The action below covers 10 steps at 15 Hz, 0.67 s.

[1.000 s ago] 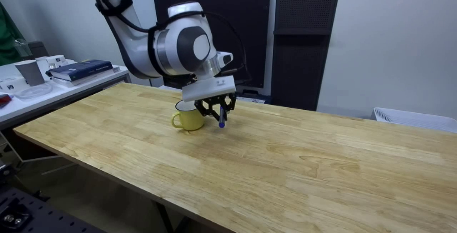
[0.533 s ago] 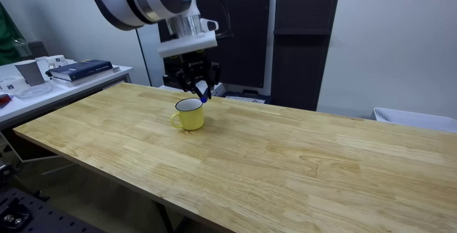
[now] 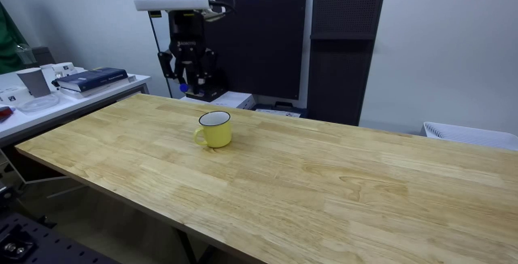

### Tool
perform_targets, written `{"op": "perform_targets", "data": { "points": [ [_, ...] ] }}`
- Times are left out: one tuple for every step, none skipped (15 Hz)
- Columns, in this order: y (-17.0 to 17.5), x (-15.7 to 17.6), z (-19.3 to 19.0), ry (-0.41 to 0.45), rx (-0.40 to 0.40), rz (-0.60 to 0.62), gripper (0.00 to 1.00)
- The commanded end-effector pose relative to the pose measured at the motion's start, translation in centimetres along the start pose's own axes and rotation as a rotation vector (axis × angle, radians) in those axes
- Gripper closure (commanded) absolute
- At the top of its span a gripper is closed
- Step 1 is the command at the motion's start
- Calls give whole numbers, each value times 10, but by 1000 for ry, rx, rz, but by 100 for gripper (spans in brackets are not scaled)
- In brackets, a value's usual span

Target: Put the marker into the cup.

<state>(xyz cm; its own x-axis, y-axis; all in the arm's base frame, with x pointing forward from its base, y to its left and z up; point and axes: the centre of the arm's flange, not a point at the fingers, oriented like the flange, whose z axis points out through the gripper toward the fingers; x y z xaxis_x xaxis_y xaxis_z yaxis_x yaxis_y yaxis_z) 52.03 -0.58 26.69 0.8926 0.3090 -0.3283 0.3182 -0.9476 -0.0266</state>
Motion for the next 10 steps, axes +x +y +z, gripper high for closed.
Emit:
{"op": "perform_targets", "data": {
  "points": [
    [23,18,0,-48,81,92,94],
    [28,22,3,-56,96,104,94],
    [34,27,7,-65,110,114,94],
    [39,33,11,-77,124,124,94],
    [43,38,16,-86,138,133,94],
    [47,44,21,-98,152,138,94],
    [50,49,26,-108,165,142,94],
    [51,55,32,-120,175,143,94],
    [52,62,37,-131,180,140,94],
    [52,68,40,-140,183,140,94]
  ]
}}
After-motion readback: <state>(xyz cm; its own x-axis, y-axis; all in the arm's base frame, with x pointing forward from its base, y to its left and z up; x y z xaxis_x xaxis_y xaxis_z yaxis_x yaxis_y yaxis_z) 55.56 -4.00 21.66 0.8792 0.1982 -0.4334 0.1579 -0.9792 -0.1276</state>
